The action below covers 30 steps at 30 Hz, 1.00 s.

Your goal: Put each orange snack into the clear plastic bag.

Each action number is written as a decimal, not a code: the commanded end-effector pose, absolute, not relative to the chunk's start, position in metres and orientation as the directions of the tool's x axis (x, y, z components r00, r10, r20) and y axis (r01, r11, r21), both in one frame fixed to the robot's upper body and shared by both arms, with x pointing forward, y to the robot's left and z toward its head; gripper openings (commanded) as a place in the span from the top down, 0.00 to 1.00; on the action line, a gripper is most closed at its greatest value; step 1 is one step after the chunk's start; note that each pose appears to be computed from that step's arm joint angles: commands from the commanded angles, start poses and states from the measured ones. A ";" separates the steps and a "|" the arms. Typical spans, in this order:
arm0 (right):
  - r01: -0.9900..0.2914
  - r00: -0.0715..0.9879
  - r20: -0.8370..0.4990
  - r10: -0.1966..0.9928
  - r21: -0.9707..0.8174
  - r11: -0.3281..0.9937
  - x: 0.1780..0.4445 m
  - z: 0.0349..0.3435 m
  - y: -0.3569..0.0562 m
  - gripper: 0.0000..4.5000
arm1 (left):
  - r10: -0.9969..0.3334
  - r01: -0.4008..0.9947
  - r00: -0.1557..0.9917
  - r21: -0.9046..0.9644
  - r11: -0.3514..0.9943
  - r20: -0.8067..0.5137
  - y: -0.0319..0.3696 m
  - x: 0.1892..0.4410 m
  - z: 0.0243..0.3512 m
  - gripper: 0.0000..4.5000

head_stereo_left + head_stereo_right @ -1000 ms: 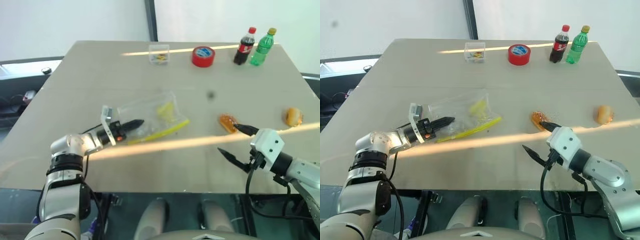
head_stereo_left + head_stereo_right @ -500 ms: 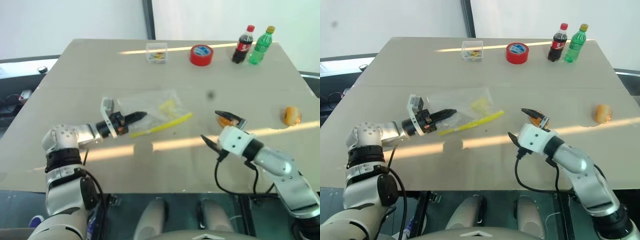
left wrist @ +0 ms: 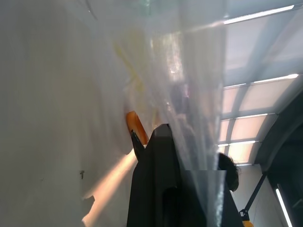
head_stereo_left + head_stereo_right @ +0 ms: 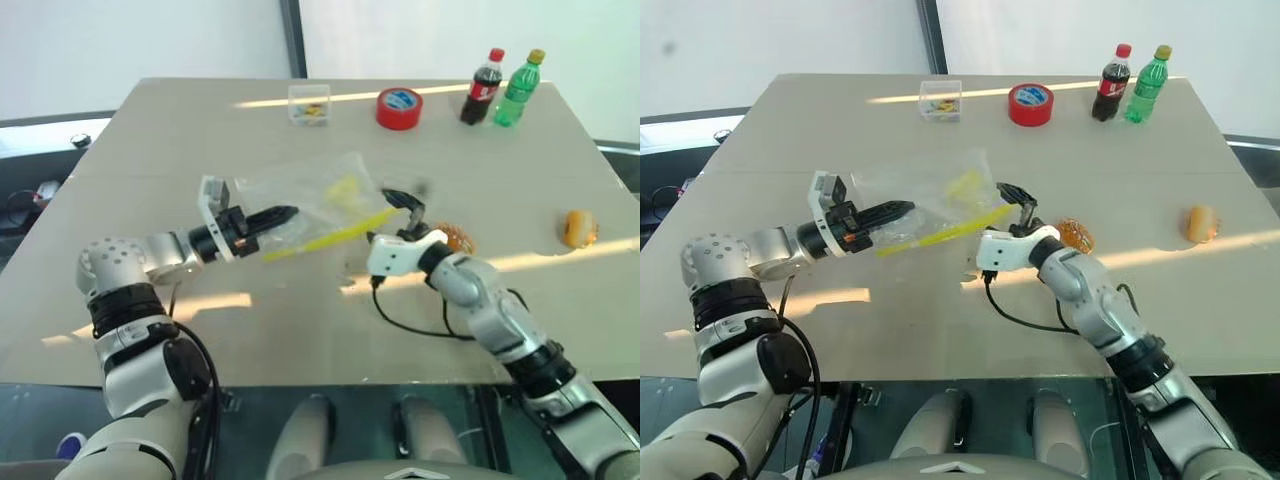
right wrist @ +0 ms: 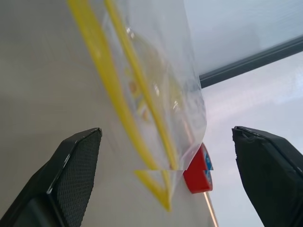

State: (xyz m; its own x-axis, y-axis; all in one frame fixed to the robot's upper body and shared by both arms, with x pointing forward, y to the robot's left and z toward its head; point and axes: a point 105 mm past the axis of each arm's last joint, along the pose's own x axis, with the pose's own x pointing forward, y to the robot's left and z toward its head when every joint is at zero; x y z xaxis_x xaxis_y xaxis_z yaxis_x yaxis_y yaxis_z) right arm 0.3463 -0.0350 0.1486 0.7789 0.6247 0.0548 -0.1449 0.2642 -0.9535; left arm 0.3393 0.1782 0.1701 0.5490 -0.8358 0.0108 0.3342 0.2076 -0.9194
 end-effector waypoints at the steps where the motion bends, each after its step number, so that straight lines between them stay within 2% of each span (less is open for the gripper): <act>1: -0.043 0.772 0.130 0.623 -0.966 0.255 0.353 0.158 -0.027 0.00 | -0.836 0.400 0.545 -0.896 0.192 0.063 0.177 0.339 0.188 1.00; 2: -0.038 0.772 0.137 0.620 -0.965 0.260 0.354 0.158 -0.026 0.11 | -0.836 0.401 0.545 -0.896 0.192 0.065 0.177 0.339 0.189 1.00; 3: -0.035 0.774 0.143 0.617 -0.963 0.268 0.356 0.158 -0.026 0.19 | -0.835 0.401 0.546 -0.896 0.192 0.066 0.177 0.339 0.189 1.00; 9: -0.023 0.772 0.177 0.610 -0.952 0.305 0.360 0.164 -0.027 0.87 | -0.832 0.404 0.550 -0.895 0.189 0.072 0.175 0.339 0.190 1.00; 10: -0.025 0.772 0.178 0.611 -0.951 0.310 0.360 0.164 -0.027 0.95 | -0.831 0.403 0.551 -0.895 0.191 0.071 0.175 0.340 0.190 1.00; 11: -0.023 0.770 0.186 0.611 -0.948 0.318 0.361 0.167 -0.027 0.98 | -0.829 0.408 0.555 -0.891 0.198 0.070 0.175 0.340 0.191 1.00; 15: -0.032 0.777 0.203 0.596 -0.933 0.360 0.365 0.175 -0.033 0.98 | -0.775 0.437 0.632 -0.834 0.337 0.018 0.176 0.350 0.185 1.00; 18: -0.052 0.789 0.206 0.579 -0.916 0.397 0.371 0.182 -0.042 0.98 | -0.727 0.474 0.686 -0.777 0.415 0.030 0.181 0.355 0.187 1.00; 19: -0.061 0.793 0.199 0.576 -0.914 0.400 0.374 0.186 -0.047 1.00 | -0.712 0.494 0.702 -0.725 0.481 0.006 0.184 0.355 0.187 0.88; 21: -0.078 0.809 0.189 0.557 -0.904 0.420 0.382 0.194 -0.060 1.00 | -0.660 0.549 0.747 -0.490 0.677 -0.075 0.190 0.353 0.185 0.70; 23: -0.087 0.815 0.177 0.552 -0.904 0.419 0.386 0.197 -0.067 1.00 | -0.609 0.561 0.784 -0.286 0.777 -0.118 0.192 0.353 0.183 0.51; 25: -0.131 0.829 0.124 0.545 -0.905 0.405 0.396 0.199 -0.075 1.00 | -0.581 0.581 0.813 -0.015 0.814 -0.040 0.190 0.350 0.205 0.31; 26: -0.155 0.839 0.100 0.535 -0.899 0.410 0.401 0.201 -0.079 1.00 | -0.577 0.568 0.817 0.175 0.804 0.000 0.185 0.345 0.215 0.27; 28: -0.192 0.849 0.070 0.524 -0.883 0.429 0.409 0.205 -0.081 1.00 | -0.612 0.560 0.791 0.387 0.732 0.012 0.172 0.334 0.220 0.27; 30: -0.217 0.854 0.054 0.517 -0.867 0.449 0.415 0.209 -0.081 1.00 | -0.608 0.481 0.792 0.552 0.681 0.059 0.163 0.326 0.226 0.27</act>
State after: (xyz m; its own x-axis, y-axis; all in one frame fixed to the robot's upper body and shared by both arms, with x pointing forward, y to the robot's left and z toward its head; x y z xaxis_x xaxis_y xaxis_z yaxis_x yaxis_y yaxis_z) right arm 0.4132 -0.0790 0.1936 0.8549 0.5184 0.0196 -0.2301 0.4127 -0.8813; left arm 0.3346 0.1734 0.2110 0.8106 -0.5856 -0.0028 0.5315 0.7337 0.4234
